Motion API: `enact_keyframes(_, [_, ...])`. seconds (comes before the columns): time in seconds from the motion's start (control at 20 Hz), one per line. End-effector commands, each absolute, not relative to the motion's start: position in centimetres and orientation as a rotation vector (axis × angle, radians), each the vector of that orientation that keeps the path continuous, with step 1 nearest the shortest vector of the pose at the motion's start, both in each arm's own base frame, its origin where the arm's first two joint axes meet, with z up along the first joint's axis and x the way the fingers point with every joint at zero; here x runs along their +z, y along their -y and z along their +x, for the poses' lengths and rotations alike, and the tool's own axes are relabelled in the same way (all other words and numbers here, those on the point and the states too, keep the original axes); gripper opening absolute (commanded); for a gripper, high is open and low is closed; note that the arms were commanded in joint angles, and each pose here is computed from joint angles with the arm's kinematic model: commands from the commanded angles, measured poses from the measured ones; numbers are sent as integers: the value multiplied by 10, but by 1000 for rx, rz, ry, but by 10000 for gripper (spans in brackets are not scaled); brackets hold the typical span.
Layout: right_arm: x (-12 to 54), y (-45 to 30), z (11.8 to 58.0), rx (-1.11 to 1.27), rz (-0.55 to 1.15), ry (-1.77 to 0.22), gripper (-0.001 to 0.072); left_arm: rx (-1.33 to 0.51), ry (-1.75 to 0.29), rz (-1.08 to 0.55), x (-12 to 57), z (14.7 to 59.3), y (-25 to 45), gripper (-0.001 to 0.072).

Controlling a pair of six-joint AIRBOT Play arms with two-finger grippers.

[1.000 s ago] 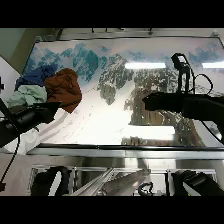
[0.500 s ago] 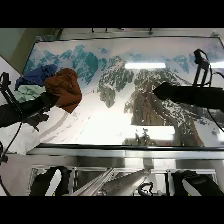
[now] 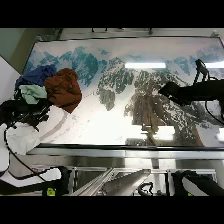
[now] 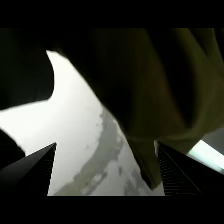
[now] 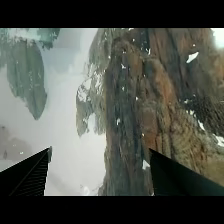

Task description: Fold the shirts.

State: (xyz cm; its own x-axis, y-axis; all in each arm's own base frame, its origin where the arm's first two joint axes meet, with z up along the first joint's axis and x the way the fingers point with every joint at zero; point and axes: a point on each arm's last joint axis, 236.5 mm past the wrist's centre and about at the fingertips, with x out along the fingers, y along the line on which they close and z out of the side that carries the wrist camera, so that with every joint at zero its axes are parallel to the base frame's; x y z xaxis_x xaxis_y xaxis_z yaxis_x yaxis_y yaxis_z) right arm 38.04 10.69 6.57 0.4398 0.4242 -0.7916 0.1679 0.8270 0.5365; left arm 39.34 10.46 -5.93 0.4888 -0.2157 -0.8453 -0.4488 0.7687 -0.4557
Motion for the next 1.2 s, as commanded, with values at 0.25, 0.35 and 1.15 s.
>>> enact_keyframes(0.25, [57,-110,384,173,639,-1142,697,-12,-1074,-589,-52,488,-67,13])
enact_keyframes(0.35, [58,-110,385,193,607,-1132,697,-111,-1107,-547,-33,489,-30,13])
enact_keyframes(1.15, [1,-228,273,502,318,-1415,688,-862,-1268,-174,-26,245,394,14])
